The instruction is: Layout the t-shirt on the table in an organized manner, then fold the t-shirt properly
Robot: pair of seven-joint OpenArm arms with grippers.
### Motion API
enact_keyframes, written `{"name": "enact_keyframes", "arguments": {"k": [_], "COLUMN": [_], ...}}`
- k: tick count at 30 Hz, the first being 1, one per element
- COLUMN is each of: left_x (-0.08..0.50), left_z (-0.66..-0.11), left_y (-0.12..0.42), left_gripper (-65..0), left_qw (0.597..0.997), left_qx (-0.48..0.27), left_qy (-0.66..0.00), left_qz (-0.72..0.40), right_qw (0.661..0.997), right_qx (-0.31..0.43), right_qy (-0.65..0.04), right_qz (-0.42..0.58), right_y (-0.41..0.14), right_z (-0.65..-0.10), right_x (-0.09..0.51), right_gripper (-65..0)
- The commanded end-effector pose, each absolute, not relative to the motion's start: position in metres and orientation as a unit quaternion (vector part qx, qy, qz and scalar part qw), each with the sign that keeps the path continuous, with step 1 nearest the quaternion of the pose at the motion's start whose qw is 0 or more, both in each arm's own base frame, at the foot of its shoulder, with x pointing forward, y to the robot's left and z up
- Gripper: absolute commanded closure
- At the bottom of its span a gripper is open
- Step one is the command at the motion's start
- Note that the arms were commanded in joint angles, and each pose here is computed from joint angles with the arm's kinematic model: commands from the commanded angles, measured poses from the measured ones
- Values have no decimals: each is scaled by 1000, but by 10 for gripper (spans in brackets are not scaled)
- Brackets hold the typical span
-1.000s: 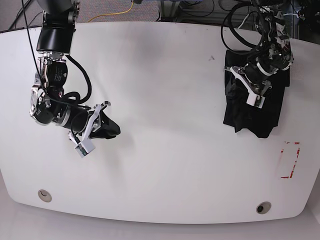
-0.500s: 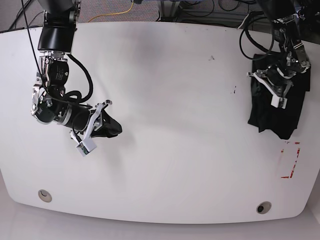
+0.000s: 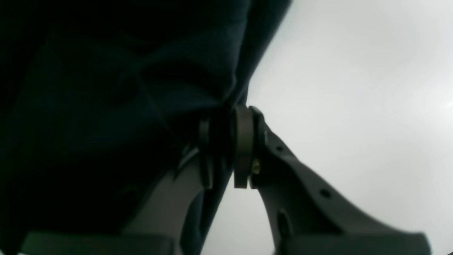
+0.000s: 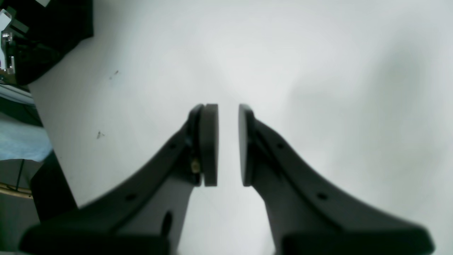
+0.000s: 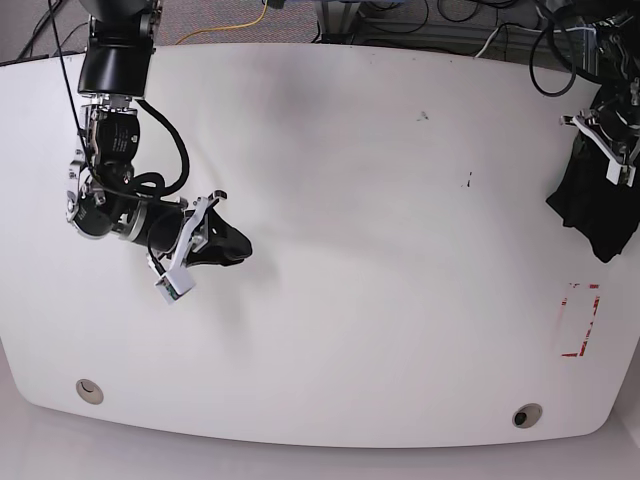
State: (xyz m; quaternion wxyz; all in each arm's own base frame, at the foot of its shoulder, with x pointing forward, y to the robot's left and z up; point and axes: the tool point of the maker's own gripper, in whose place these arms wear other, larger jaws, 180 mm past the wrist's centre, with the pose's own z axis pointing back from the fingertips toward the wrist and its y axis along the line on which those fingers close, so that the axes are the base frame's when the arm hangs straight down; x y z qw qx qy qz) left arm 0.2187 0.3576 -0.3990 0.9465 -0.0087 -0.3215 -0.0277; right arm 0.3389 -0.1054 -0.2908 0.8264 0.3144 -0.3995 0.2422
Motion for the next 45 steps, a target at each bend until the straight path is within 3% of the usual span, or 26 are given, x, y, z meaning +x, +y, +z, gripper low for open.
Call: {"name": "enact_keyframes", "arguments": {"k": [1, 21, 29, 45], "left_x": [226, 306, 321, 314], "left_z": [-383, -344, -380, -404], "left_y": [365, 286, 312, 365], "left_gripper": [-75, -76, -76, -76], "left_qw": [938, 911, 936, 941], "left_qx": [1, -25, -6, 13], "left_qy": [-344, -386, -331, -331], "left_qz": [-34, -145, -115, -71], "right_qw": [809, 808, 808, 803], "right_qx": [317, 319, 318, 312], "right_qy": [-429, -429, -430, -434], "right_qz": [248, 248, 246, 264], "right_y": [-105, -105, -106, -100], "right_z": [-270, -270, -270, -266], "right_x": [347, 347, 348, 329], "right_gripper": [-101, -101, -101, -101]}}
